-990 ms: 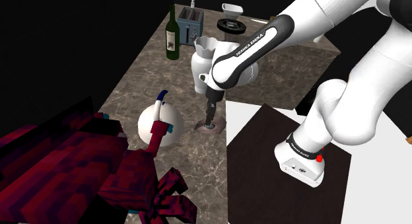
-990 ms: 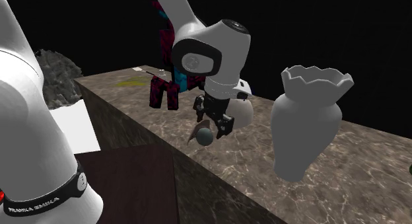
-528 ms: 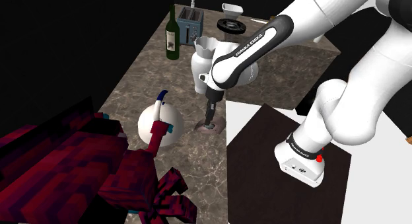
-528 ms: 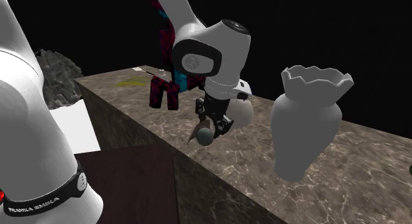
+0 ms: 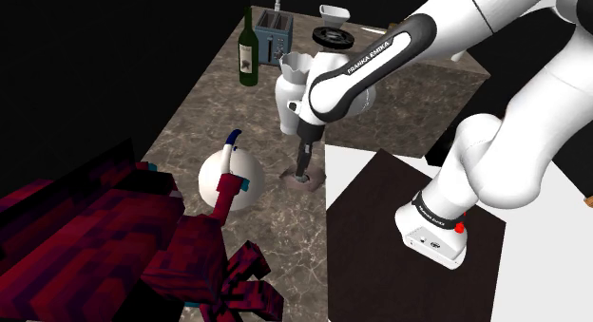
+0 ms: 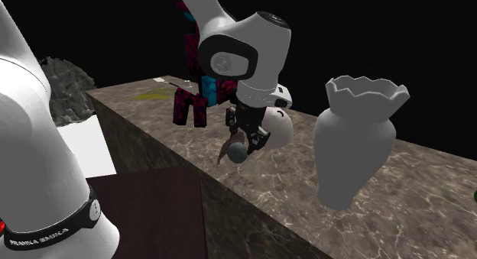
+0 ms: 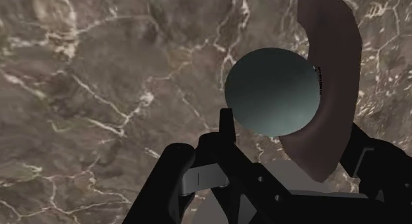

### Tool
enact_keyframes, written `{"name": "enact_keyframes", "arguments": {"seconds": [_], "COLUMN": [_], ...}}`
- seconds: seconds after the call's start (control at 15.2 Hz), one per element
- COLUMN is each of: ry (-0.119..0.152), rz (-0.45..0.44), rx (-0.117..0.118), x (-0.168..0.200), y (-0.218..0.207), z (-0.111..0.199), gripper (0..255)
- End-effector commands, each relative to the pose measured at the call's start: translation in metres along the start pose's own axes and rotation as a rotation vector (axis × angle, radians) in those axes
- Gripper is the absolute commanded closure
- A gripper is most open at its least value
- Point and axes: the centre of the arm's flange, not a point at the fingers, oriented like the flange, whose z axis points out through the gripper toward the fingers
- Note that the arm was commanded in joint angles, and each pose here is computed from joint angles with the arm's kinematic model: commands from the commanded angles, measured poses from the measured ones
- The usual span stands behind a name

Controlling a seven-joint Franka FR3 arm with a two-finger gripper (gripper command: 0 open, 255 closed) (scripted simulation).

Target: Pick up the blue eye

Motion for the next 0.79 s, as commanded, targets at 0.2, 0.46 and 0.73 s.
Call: {"name": "enact_keyframes", "arguments": {"seconds": [0.2,0.46,0.73], "ry": [0.000,0.000,0.000], "rz": [0.000,0.000,0.000], "rx": [0.000,0.000,0.000], "x": [0.002,0.004,0.004], "y": [-0.008,-0.014,-0.017], "z": [-0.025,-0.045,-0.056], "gripper": [255,255,255]}}
